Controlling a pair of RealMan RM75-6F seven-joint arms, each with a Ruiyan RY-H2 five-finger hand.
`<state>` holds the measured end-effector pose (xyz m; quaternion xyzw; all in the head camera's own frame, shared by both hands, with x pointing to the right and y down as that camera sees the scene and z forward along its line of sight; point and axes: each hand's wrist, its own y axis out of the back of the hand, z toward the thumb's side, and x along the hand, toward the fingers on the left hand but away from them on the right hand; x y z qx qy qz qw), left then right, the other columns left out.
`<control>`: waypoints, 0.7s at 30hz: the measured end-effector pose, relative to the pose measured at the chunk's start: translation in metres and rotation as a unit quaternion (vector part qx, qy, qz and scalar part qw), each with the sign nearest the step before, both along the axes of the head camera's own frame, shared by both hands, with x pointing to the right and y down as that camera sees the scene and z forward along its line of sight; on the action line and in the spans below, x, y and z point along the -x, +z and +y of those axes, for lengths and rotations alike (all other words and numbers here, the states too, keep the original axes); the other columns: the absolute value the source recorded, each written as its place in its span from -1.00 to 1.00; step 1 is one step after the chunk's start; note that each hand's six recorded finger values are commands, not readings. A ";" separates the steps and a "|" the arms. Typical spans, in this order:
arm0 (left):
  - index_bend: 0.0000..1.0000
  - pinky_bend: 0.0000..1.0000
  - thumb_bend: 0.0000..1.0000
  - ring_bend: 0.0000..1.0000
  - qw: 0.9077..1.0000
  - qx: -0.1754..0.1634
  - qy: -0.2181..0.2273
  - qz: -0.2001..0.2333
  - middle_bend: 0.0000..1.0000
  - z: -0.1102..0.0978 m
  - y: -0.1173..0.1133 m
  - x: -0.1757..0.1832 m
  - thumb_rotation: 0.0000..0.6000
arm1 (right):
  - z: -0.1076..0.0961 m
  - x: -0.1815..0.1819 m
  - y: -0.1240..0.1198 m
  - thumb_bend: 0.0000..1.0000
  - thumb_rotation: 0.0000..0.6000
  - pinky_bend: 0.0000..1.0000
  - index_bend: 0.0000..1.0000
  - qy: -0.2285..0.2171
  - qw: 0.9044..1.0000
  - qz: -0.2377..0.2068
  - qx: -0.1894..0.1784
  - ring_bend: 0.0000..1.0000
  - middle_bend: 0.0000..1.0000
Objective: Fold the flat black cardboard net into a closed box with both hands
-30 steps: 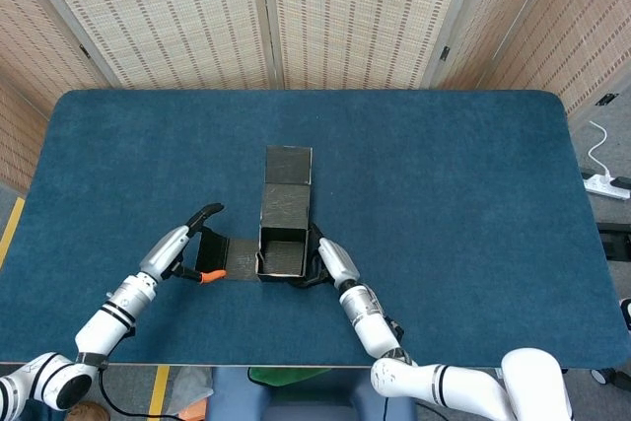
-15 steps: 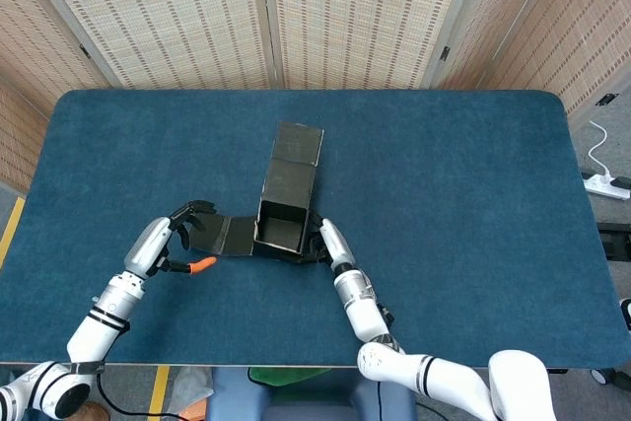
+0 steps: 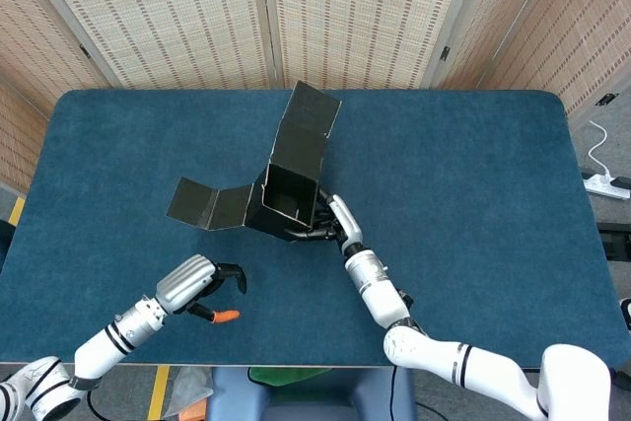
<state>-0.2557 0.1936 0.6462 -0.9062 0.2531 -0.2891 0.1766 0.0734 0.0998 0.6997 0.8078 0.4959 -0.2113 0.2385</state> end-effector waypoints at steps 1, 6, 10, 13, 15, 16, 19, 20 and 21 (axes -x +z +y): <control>-0.04 0.74 -0.55 0.75 1.000 0.003 0.007 -0.005 0.04 0.002 0.005 -0.004 1.00 | 0.000 -0.002 -0.005 -0.57 1.00 1.00 0.06 0.003 1.000 -0.009 0.004 0.49 0.19; -0.18 0.72 -0.51 0.75 0.999 -0.006 0.013 -0.035 -0.11 -0.001 0.024 -0.012 1.00 | 0.006 -0.013 -0.019 -0.57 1.00 1.00 0.06 0.008 0.999 -0.036 0.020 0.49 0.18; -0.22 0.73 -0.39 0.75 0.997 -0.043 -0.019 -0.061 -0.16 -0.021 0.034 -0.008 1.00 | 0.016 -0.026 -0.023 -0.57 1.00 1.00 0.06 -0.003 0.999 -0.035 0.028 0.49 0.17; -0.23 0.73 -0.33 0.75 0.994 -0.074 -0.049 -0.063 -0.16 -0.033 0.030 -0.002 1.00 | 0.025 -0.035 -0.022 -0.57 1.00 1.00 0.06 -0.013 0.999 -0.026 0.033 0.49 0.16; -0.23 0.73 -0.30 0.75 0.992 -0.094 -0.068 -0.058 -0.16 -0.038 0.025 0.003 1.00 | 0.029 -0.040 -0.020 -0.57 1.00 1.00 0.06 -0.018 0.999 -0.021 0.035 0.49 0.16; -0.23 0.73 -0.28 0.75 0.990 -0.107 -0.079 -0.054 -0.16 -0.042 0.020 0.006 1.00 | 0.032 -0.043 -0.019 -0.57 1.00 1.00 0.06 -0.021 0.999 -0.020 0.038 0.49 0.16; -0.23 0.73 -0.22 0.75 0.984 -0.142 -0.100 -0.042 -0.16 -0.048 0.008 0.014 1.00 | 0.037 -0.045 -0.018 -0.57 1.00 1.00 0.06 -0.027 0.999 -0.018 0.040 0.49 0.15; -0.23 0.73 -0.20 0.75 0.982 -0.151 -0.104 -0.037 -0.15 -0.050 0.004 0.015 1.00 | 0.039 -0.045 -0.018 -0.57 1.00 1.00 0.06 -0.029 0.999 -0.018 0.040 0.49 0.15; -0.22 0.73 -0.19 0.75 0.981 -0.160 -0.107 -0.032 -0.14 -0.051 0.000 0.016 1.00 | 0.040 -0.045 -0.018 -0.57 1.00 1.00 0.06 -0.030 0.999 -0.019 0.041 0.49 0.14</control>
